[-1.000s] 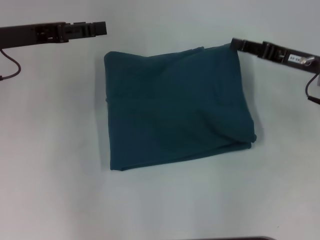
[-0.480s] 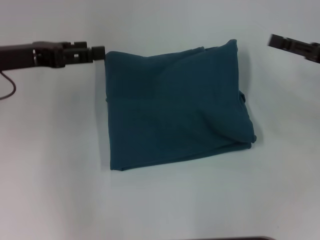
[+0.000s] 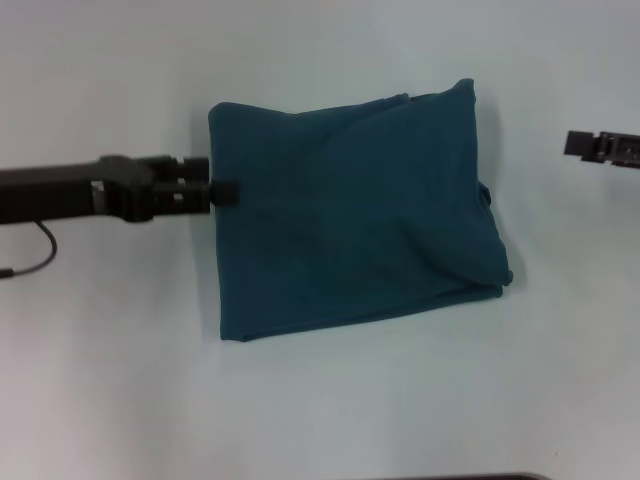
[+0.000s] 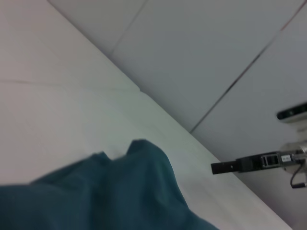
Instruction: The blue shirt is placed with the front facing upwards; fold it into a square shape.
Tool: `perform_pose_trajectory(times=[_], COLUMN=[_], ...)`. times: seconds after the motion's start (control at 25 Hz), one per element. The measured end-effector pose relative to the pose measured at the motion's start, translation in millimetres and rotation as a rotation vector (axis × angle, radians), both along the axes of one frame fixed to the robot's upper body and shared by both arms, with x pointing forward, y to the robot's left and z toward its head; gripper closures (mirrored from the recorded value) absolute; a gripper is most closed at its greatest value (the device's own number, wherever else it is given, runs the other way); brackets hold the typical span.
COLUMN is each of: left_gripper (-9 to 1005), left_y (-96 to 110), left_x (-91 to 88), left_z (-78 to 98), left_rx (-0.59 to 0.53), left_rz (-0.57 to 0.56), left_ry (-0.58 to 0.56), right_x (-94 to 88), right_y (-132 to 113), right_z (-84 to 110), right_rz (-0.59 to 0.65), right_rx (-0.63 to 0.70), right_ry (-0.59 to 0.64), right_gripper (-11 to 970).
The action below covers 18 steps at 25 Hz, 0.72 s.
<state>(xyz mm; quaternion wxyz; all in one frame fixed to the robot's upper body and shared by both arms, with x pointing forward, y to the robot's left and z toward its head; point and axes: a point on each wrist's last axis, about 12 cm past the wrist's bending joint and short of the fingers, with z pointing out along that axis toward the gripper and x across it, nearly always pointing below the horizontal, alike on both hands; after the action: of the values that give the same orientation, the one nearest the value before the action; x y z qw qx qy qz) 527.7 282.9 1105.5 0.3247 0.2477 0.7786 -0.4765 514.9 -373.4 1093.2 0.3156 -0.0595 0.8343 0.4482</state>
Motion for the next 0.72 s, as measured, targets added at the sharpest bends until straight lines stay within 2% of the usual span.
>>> perform_pose_trajectory(times=[0.32, 0.72], left_gripper=[169, 170], left_y=[-5, -11], left_x=[-11.0, -16.2], left_z=[-19.4, -27.2], left_rx=[0.006, 0.026], left_rz=[-0.046, -0.075], left_ry=[0.034, 0.052], right_x=[11.8, 27.1], right_y=[30, 43], right_z=[-6.2, -2.3], right_rz=[0.096, 0.102], right_rx=[-0.010, -0.015], right_ry=[0.095, 0.072], right_gripper=[142, 150])
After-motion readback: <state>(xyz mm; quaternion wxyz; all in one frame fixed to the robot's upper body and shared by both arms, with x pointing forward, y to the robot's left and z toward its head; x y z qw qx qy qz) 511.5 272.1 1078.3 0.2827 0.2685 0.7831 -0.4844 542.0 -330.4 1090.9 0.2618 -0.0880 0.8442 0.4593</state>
